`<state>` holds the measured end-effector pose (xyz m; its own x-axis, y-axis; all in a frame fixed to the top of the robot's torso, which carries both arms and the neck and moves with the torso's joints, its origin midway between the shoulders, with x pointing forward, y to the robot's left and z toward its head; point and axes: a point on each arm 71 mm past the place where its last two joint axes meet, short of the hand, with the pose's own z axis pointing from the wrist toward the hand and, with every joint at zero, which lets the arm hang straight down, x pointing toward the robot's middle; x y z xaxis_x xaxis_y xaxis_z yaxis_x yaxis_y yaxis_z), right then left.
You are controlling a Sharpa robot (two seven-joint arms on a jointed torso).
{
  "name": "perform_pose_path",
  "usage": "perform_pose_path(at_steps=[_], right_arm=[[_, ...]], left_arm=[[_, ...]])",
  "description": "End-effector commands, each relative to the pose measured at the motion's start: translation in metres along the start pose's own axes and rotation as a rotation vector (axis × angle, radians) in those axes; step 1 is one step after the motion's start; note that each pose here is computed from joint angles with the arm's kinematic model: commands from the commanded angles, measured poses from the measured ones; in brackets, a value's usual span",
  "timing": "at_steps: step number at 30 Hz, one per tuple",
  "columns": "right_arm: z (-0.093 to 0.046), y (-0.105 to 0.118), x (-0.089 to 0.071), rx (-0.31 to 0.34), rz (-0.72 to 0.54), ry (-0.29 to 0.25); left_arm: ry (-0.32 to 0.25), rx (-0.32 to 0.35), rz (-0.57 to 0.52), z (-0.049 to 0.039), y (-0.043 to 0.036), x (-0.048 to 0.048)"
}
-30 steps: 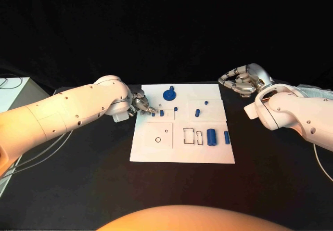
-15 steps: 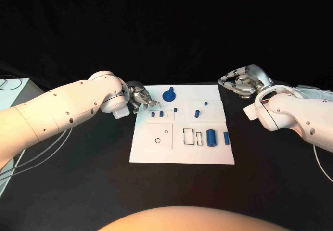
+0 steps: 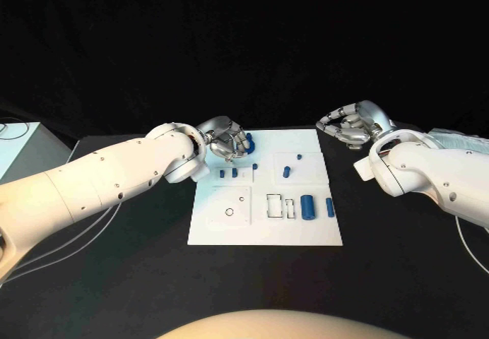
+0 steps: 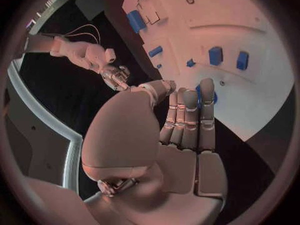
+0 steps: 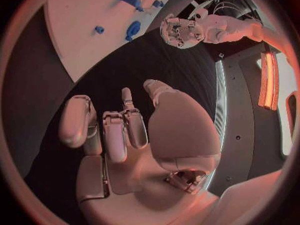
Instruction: Assemble the parts on the task board
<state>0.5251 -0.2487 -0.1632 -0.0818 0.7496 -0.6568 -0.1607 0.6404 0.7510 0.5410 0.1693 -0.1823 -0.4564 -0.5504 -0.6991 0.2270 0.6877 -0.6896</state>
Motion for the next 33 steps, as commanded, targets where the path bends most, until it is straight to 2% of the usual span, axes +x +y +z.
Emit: perform_pose_path(at_steps=[1,9,13,22,33], right_arm=[[0.0,0.002,0.0,-0.016,0.004,-0.007],[0.001,0.003,0.0,-0.026,0.011,-0.019],[0.001,0.004,0.001,-0.031,0.014,-0.019],[0.001,0.005,0.002,-0.033,0.016,-0.018],[0.0,0.006,0.002,-0.034,0.017,-0.015]], left_arm=[[-0.079,0.174,0.195,0.003,-0.013,0.0037],[-0.042,0.194,0.349,0.018,-0.0177,0.0285],[-0.028,0.19,0.393,0.0248,-0.0197,0.0363],[0.03,0.14,0.452,0.0348,-0.0182,0.0473],[0.046,0.078,0.476,0.0374,-0.0142,0.049]])
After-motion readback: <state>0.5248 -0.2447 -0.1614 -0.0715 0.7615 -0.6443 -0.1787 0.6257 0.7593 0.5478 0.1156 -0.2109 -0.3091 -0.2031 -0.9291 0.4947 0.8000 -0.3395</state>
